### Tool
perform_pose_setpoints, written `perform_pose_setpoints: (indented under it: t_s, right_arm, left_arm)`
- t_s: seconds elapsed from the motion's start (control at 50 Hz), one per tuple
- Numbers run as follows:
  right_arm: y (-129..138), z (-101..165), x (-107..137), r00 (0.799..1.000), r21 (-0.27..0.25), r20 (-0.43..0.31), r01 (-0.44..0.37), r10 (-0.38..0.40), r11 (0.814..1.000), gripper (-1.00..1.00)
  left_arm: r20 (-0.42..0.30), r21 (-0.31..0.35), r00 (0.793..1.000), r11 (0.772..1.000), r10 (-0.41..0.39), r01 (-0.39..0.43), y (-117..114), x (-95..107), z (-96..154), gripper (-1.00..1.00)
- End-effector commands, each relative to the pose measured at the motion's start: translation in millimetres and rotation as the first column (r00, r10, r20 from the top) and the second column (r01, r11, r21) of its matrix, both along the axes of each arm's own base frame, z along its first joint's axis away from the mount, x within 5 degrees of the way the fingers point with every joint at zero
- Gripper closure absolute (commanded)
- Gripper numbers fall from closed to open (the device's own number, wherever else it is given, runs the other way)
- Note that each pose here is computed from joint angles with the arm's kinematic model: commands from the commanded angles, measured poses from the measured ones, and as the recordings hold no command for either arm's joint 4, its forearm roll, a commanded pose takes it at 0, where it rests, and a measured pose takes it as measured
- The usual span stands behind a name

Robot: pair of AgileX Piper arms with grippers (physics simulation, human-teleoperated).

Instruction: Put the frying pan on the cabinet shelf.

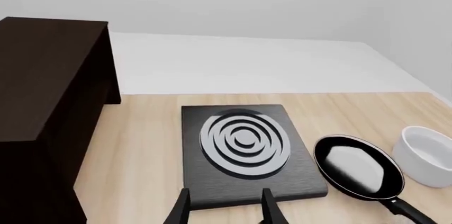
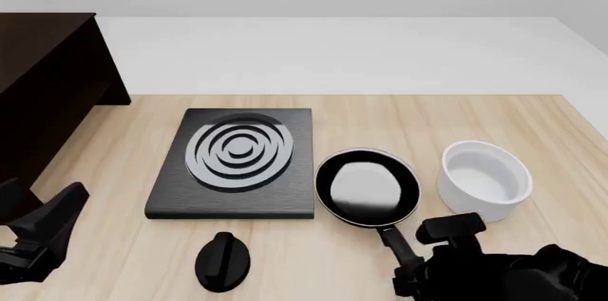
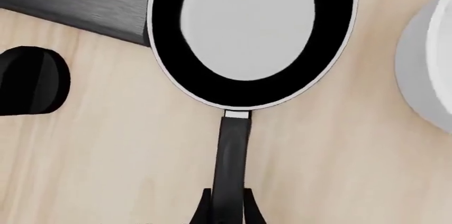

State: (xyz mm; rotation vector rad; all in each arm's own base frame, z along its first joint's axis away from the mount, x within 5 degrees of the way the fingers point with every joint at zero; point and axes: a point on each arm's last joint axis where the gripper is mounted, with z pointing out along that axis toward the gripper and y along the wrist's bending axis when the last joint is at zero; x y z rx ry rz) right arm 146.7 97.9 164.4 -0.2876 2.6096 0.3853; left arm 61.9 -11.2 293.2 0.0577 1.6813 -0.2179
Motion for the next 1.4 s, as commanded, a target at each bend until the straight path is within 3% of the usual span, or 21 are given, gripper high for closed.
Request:
perform_pose_setpoints:
  t_s: [0.02,0.1,0.18,0.24,0.3,0.36,0.44,0.5,0.54,0.64,0.72,0.98,1.12,1.14,1.28,1.32,1.4]
  right_arm:
    - [-14,28,1,0.982,-0.092,0.155,-0.094,0.108,0.991,1.0]
    - [-23,51,0,0.956,-0.105,0.264,-0.103,0.128,0.989,1.0]
    - [-26,55,-1,0.957,-0.09,0.273,-0.078,0.1,0.993,1.0]
    - [-28,60,-1,0.947,-0.104,0.3,-0.089,0.117,0.991,1.0]
    - [-33,75,0,0.924,-0.12,0.36,-0.089,0.127,0.989,1.0]
    - [-34,85,1,0.92,-0.103,0.378,-0.069,0.103,0.992,1.0]
    - [-38,99,-1,0.892,-0.131,0.433,-0.078,0.128,0.988,1.0]
    - [-38,115,-5,0.846,-0.163,0.5,-0.116,0.183,0.98,1.0]
    - [-38,120,-5,0.851,-0.126,0.506,-0.093,0.145,0.988,1.0]
    - [-38,135,-9,0.808,-0.145,0.562,-0.114,0.176,0.983,1.0]
    - [-37,142,-9,0.8,-0.13,0.576,-0.115,0.169,0.985,1.0]
    - [-25,174,2,0.738,-0.1,0.652,-0.144,0.174,0.985,1.0]
    - [-15,194,10,0.711,-0.077,0.681,-0.165,0.173,0.983,1.0]
    - [-12,198,12,0.703,-0.074,0.689,-0.173,0.176,0.982,1.0]
    - [4,207,21,0.691,-0.064,0.694,-0.219,0.201,0.974,1.0]
    - [12,206,27,0.698,-0.063,0.683,-0.24,0.218,0.969,1.0]
    - [28,214,37,0.698,-0.054,0.677,-0.271,0.235,0.961,1.0]
  left_arm:
    - [-0.003,0.001,1.0,1.0,-0.006,0.006,0,0,-1,-1.0]
    - [-0.004,0.003,1.0,1.0,-0.011,0.011,-1,0,-2,-1.0]
    - [-0.005,0.002,1.0,1.0,-0.012,0.012,-1,0,-1,-1.0]
    - [-0.004,0.002,1.0,1.0,-0.012,0.012,-1,0,-1,-1.0]
    - [-0.005,0.003,1.0,1.0,-0.013,0.013,-1,0,-1,-1.0]
    - [-0.004,0.003,1.0,1.0,-0.013,0.013,-1,0,-2,-1.0]
    - [-0.004,0.004,1.0,1.0,-0.014,0.014,-1,0,-1,-1.0]
    - [0.007,0.006,1.0,1.0,-0.011,0.011,0,-1,2,-1.0]
    - [0.013,0.003,1.0,1.0,-0.009,0.009,0,-1,3,-1.0]
    - [0.014,0.005,1.0,1.0,-0.011,0.011,0,-2,2,-1.0]
    - [0.016,0.003,1.0,1.0,-0.012,0.012,0,-2,5,-1.0]
    - [0.022,-0.033,1.0,0.999,-0.014,0.015,0,-6,13,-1.0]
    - [0.011,-0.096,1.0,0.995,-0.025,0.026,-1,-6,21,-1.0]
    - [-0.031,-0.176,0.999,0.984,-0.027,0.021,-2,-2,18,-1.0]
    - [-0.01,-0.276,1.0,0.961,-0.025,0.022,0,-12,42,-1.0]
    - [-0.011,-0.277,1.0,0.96,-0.029,0.025,-1,-12,47,-1.0]
    - [-0.075,-0.406,0.995,0.913,-0.07,0.033,-5,-5,34,-1.0]
